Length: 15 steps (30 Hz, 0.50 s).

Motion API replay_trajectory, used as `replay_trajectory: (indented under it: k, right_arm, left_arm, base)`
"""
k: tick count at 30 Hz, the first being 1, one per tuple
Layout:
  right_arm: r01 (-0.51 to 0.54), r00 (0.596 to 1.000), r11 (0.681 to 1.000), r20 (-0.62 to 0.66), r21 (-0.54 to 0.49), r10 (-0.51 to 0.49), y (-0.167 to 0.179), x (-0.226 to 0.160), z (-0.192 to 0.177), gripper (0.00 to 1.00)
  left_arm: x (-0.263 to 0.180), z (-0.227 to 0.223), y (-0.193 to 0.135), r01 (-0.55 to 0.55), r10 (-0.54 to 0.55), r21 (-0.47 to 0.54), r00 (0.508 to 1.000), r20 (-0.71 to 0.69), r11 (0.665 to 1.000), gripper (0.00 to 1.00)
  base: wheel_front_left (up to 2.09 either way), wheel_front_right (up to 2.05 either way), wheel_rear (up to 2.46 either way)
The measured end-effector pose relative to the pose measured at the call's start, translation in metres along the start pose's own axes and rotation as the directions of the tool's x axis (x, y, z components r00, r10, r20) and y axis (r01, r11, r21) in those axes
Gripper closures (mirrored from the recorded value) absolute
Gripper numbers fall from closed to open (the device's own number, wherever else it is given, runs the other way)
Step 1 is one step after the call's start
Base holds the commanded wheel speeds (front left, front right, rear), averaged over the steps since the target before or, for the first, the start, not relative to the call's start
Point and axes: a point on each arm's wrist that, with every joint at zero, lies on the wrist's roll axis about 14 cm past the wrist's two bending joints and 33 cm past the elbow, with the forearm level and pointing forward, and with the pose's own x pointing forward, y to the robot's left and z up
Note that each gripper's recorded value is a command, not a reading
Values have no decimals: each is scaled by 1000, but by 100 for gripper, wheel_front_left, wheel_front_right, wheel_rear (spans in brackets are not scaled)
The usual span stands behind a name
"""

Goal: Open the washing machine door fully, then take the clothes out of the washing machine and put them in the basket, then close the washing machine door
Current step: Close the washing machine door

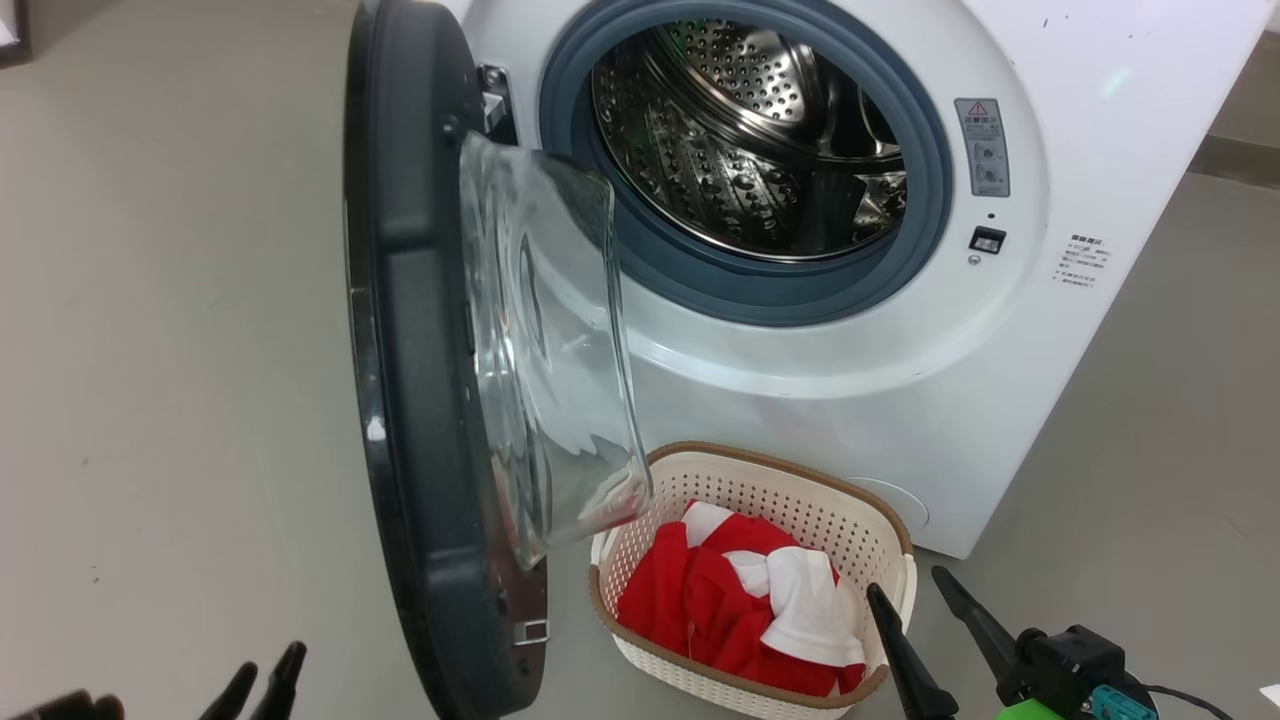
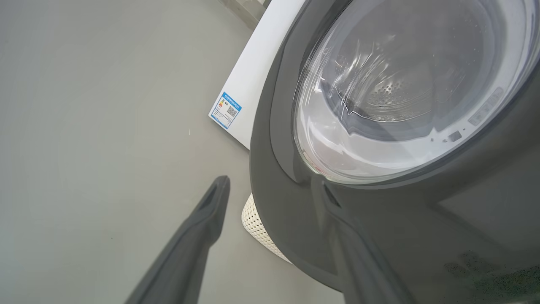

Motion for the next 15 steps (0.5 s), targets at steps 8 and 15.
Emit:
replay_trajectory:
  k: [8, 15]
  right_arm:
    - [14, 1000, 1000, 8, 1, -14, -5, -1, 2, 0]
    - [27, 999, 1000, 31, -3, -27, -9, -2, 10, 0]
  left_arm:
    - [1, -13, 14, -50, 46, 156, 999, 29, 986, 0]
    - [3, 8, 3, -74, 25, 313, 987, 157, 947, 0]
  base:
    - [0, 0, 0]
    - [0, 0, 0]
